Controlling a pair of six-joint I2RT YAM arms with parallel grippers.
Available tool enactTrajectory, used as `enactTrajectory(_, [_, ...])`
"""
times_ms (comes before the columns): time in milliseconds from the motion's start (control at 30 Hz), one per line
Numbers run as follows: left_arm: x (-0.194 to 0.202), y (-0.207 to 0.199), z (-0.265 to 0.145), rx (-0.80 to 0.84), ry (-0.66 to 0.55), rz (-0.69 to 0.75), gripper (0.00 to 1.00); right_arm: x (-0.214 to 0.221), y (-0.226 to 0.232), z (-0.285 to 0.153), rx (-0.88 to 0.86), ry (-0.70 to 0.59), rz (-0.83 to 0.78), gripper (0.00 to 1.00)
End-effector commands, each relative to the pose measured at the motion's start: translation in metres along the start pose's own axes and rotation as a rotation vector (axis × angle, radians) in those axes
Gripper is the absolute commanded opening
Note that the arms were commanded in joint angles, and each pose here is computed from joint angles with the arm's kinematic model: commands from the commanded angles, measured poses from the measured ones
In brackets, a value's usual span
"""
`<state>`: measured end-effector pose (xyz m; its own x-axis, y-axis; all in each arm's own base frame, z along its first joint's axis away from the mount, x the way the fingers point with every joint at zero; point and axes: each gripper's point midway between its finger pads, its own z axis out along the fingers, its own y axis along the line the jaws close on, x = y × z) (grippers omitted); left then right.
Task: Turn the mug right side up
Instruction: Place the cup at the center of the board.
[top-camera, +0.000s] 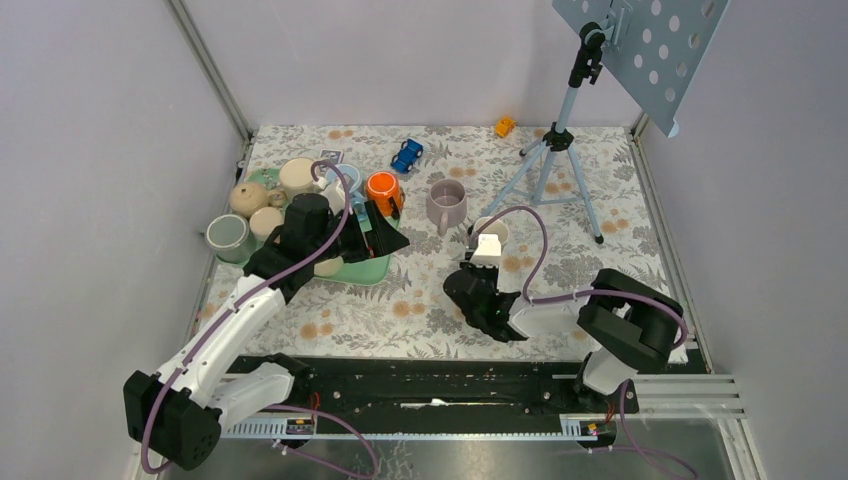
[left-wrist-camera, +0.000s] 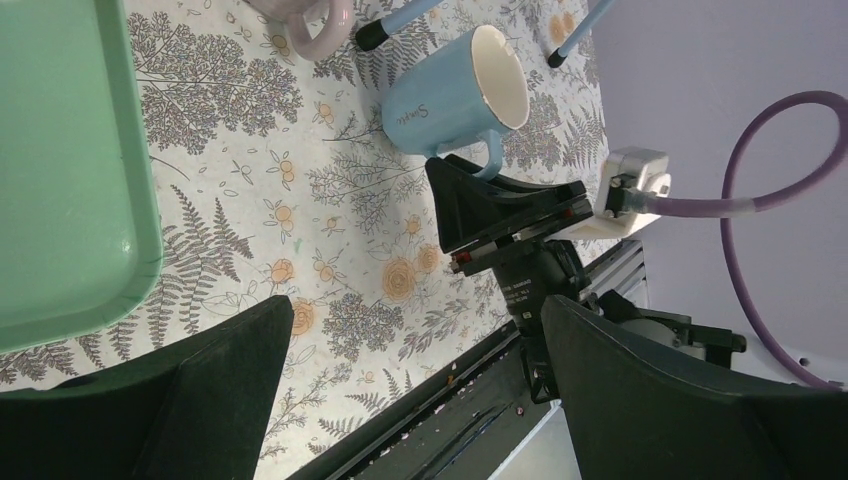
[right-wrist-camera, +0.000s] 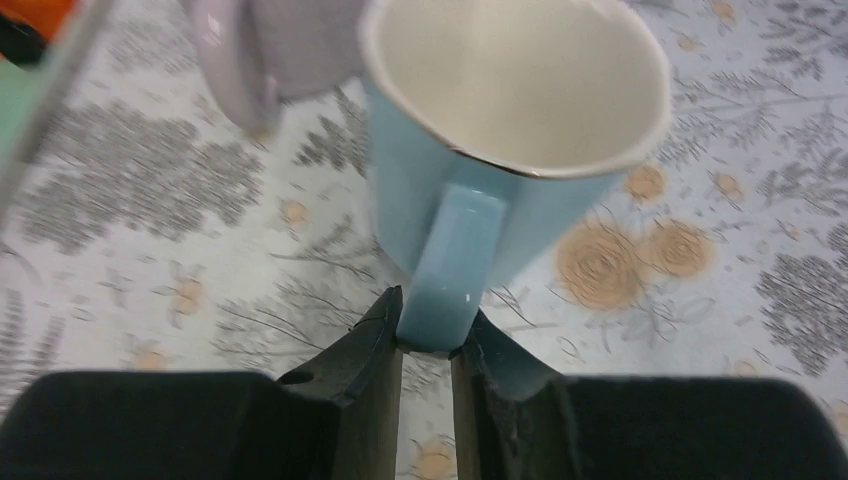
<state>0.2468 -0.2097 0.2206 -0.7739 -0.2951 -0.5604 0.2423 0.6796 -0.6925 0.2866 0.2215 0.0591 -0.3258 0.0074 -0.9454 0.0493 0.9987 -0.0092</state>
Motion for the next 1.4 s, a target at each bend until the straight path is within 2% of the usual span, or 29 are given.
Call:
enactTrajectory(0, [-0.003,-0.007,-0.005,0.031,-0.023,0.029,0.99,0.07,-0.055,-0.007,0.115,0.185,-0.23,0.0])
enactTrajectory(267, [-0.001,-0.007,-0.006,0.036,-0.02,0.029,0.99,0.073,-0.062,-0.005,0.166,0.179,-0.259,0.0])
enactTrajectory(733, [-0.002,-0.007,-0.004,0.031,-0.018,0.027,0.99,0.037,-0.036,-0.008,0.058,0.15,-0.192,0.03])
enactTrajectory(1367, [-0.001,-0.005,0.0,0.031,-0.008,0.026,0.99,0.004,-0.025,0.007,-0.029,0.303,-0.072,0.0])
